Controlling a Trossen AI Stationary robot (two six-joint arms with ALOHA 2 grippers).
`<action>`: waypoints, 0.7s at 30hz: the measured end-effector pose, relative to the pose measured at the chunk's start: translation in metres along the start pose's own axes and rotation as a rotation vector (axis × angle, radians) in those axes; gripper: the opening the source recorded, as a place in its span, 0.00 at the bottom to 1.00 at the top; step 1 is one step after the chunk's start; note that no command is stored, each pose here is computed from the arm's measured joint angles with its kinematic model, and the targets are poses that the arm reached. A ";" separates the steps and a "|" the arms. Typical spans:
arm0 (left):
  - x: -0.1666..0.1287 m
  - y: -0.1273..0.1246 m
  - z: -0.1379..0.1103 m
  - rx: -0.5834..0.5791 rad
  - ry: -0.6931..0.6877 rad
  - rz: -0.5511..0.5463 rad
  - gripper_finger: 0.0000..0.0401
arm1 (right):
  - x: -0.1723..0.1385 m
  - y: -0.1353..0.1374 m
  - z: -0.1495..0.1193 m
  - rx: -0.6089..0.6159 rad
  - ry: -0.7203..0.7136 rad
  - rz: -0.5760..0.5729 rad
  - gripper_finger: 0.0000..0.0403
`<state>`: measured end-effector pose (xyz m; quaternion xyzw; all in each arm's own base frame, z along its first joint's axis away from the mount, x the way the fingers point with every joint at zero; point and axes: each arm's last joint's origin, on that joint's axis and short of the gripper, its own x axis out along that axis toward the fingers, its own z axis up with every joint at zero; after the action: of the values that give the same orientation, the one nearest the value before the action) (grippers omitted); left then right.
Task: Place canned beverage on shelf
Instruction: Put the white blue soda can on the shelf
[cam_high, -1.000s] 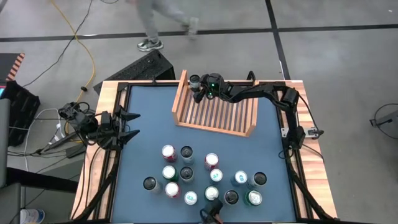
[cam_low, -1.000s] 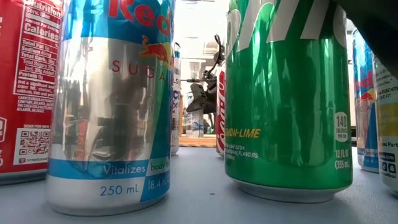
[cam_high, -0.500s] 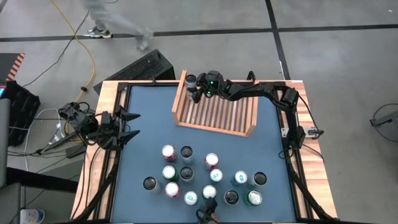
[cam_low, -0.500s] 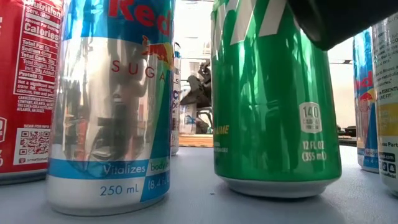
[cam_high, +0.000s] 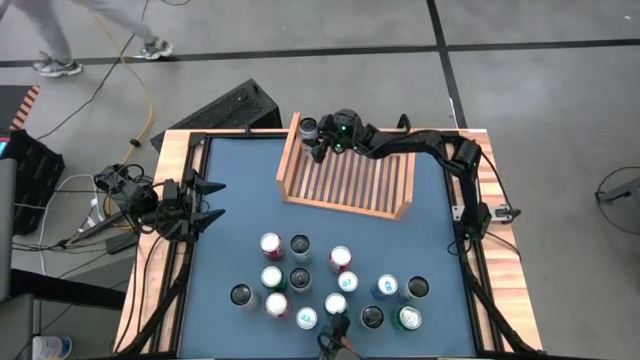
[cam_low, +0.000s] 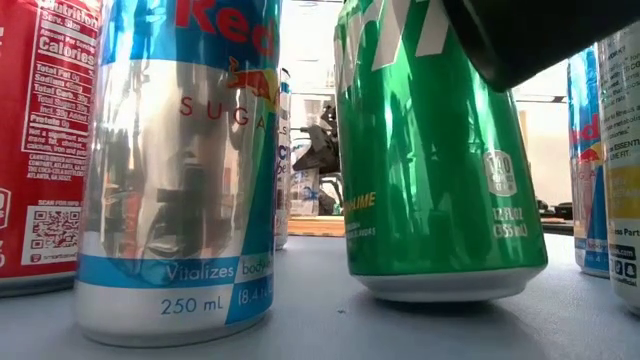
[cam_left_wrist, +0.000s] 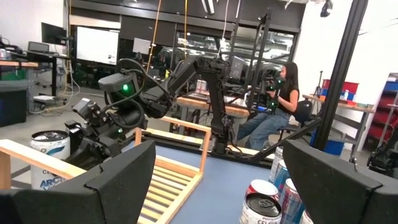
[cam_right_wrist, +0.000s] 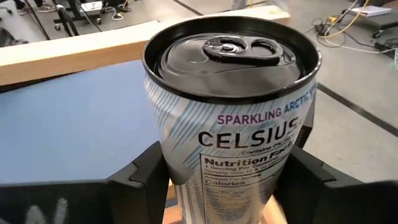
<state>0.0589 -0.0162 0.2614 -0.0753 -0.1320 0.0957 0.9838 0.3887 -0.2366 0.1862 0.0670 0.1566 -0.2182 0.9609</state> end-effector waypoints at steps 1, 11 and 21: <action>0.000 0.000 0.000 0.001 0.001 0.000 0.85 | 0.000 0.000 0.000 -0.005 -0.001 0.004 0.57; 0.000 0.000 -0.001 0.004 0.004 0.000 0.85 | -0.001 -0.004 0.000 -0.054 -0.002 0.102 0.57; 0.000 0.000 -0.002 0.012 0.012 -0.002 0.85 | -0.003 -0.012 -0.001 -0.080 0.007 0.151 0.57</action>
<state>0.0594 -0.0165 0.2600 -0.0697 -0.1255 0.0952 0.9851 0.3809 -0.2464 0.1853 0.0408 0.1629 -0.1387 0.9760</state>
